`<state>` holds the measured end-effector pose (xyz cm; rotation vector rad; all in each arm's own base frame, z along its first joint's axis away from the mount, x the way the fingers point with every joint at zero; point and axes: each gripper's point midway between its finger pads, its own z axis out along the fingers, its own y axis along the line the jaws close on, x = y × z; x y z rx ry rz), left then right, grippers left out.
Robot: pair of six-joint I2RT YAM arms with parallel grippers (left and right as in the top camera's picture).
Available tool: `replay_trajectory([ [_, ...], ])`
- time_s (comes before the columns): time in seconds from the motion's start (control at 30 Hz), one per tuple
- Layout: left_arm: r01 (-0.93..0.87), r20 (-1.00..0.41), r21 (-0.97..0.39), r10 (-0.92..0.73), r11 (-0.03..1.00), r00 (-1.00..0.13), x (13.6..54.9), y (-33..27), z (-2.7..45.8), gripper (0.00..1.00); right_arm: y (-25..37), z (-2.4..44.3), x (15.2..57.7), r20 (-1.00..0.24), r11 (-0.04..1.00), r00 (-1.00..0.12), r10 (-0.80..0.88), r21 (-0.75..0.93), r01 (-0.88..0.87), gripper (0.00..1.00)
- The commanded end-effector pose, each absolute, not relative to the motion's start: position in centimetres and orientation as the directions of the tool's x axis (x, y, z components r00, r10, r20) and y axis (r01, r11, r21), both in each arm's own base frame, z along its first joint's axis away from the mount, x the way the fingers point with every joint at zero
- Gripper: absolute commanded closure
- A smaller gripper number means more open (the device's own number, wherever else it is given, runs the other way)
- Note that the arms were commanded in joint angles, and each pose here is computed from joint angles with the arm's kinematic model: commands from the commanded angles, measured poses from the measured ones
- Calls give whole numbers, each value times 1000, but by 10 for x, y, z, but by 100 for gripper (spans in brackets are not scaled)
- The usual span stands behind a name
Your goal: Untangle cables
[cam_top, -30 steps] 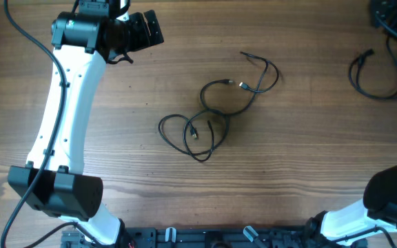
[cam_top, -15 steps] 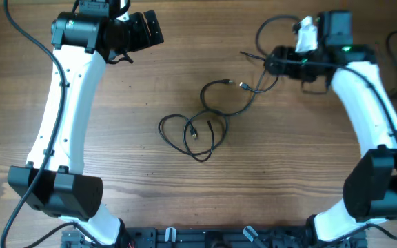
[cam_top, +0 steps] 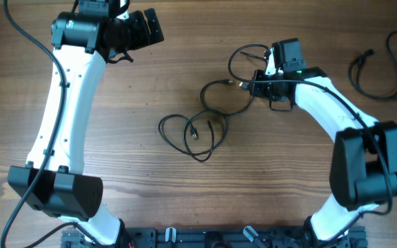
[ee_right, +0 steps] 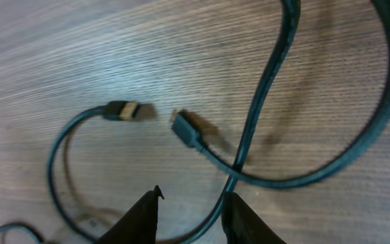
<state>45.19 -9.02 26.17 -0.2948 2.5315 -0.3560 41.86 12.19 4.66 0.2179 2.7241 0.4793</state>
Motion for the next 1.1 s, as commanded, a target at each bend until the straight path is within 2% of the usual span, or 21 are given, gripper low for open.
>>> replay_trajectory([
  [0.0,-120,-529,-307,-275,944,-803,451,-88,273,0,117,11,414,-268,940,-937,222,315,132,68],
  [0.33,-120,-529,-307,-275,944,-803,451,-88,273,0,108,-17,415,-254,954,-941,222,258,155,68],
  [0.5,-121,-529,-308,-275,944,-803,451,-88,273,0,105,-17,428,-308,958,-924,225,242,153,70],
  [0.57,-121,-529,-308,-275,944,-803,451,-88,273,0,106,-20,432,-320,957,-920,226,247,149,78],
  [0.63,-121,-529,-307,-275,944,-803,451,-88,273,0,107,-21,434,-323,956,-919,225,255,144,96],
  [0.77,-122,-527,-307,-275,944,-805,450,-88,273,0,113,-10,437,-358,966,-925,126,255,32,96],
  [0.93,-121,-527,-306,-274,944,-805,450,-88,273,0,97,95,456,-468,950,-866,176,310,25,96],
  [1.07,-122,-526,-306,-274,944,-805,450,-88,273,0,47,212,457,-648,938,-707,282,341,62,96],
])
